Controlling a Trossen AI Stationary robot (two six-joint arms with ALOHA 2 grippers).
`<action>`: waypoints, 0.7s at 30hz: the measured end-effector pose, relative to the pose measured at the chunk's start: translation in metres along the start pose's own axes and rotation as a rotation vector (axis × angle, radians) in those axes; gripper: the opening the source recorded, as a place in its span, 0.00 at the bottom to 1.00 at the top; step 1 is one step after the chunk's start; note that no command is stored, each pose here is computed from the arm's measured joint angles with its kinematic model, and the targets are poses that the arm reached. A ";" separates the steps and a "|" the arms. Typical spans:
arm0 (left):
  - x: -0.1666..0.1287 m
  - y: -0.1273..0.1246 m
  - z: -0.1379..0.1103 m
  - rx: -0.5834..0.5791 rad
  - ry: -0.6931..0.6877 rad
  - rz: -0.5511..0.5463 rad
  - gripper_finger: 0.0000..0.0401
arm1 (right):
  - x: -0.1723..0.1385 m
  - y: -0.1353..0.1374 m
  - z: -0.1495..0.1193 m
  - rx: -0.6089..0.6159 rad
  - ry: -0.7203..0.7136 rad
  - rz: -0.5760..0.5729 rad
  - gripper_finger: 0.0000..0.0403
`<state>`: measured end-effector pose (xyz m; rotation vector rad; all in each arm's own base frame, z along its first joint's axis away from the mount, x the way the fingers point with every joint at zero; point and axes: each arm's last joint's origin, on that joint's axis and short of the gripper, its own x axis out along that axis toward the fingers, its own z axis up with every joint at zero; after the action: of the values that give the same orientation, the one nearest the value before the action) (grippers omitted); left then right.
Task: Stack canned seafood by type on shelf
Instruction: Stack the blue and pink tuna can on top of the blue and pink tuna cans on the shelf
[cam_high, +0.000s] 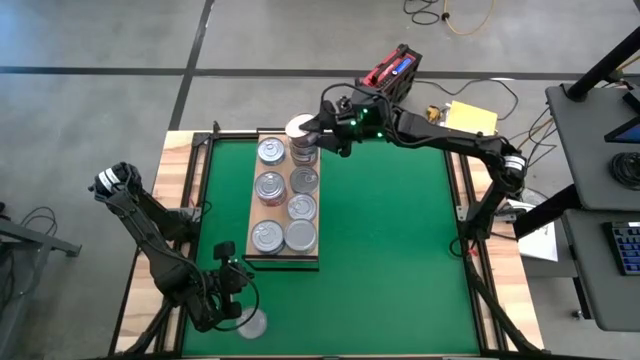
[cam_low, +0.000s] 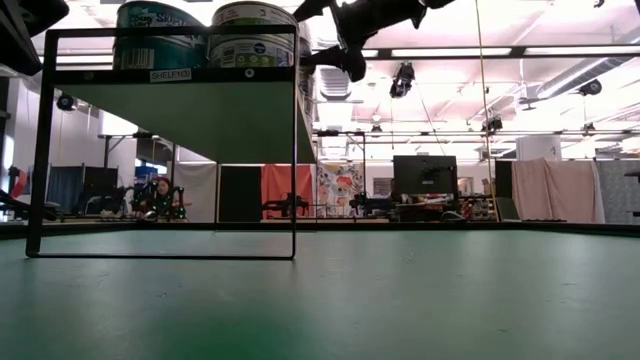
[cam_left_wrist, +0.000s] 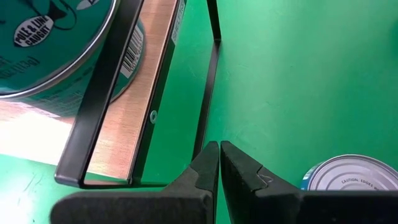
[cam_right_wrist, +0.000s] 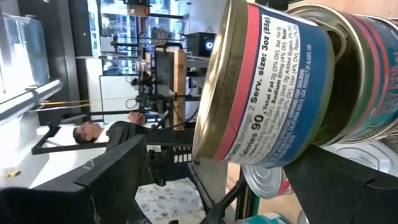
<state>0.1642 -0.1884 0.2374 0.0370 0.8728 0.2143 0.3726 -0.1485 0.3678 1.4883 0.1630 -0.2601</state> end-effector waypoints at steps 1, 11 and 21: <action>0.000 0.000 0.000 0.001 0.000 0.001 0.00 | 0.000 0.000 0.000 0.001 0.001 -0.005 0.88; 0.000 0.000 0.000 -0.013 -0.003 0.001 0.00 | 0.000 -0.003 -0.002 0.006 0.027 -0.028 0.88; 0.001 0.000 -0.001 -0.016 -0.005 0.004 0.00 | 0.000 -0.001 0.000 -0.007 0.001 -0.013 0.88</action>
<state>0.1641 -0.1881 0.2362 0.0243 0.8661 0.2244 0.3724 -0.1482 0.3663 1.4809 0.1742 -0.2696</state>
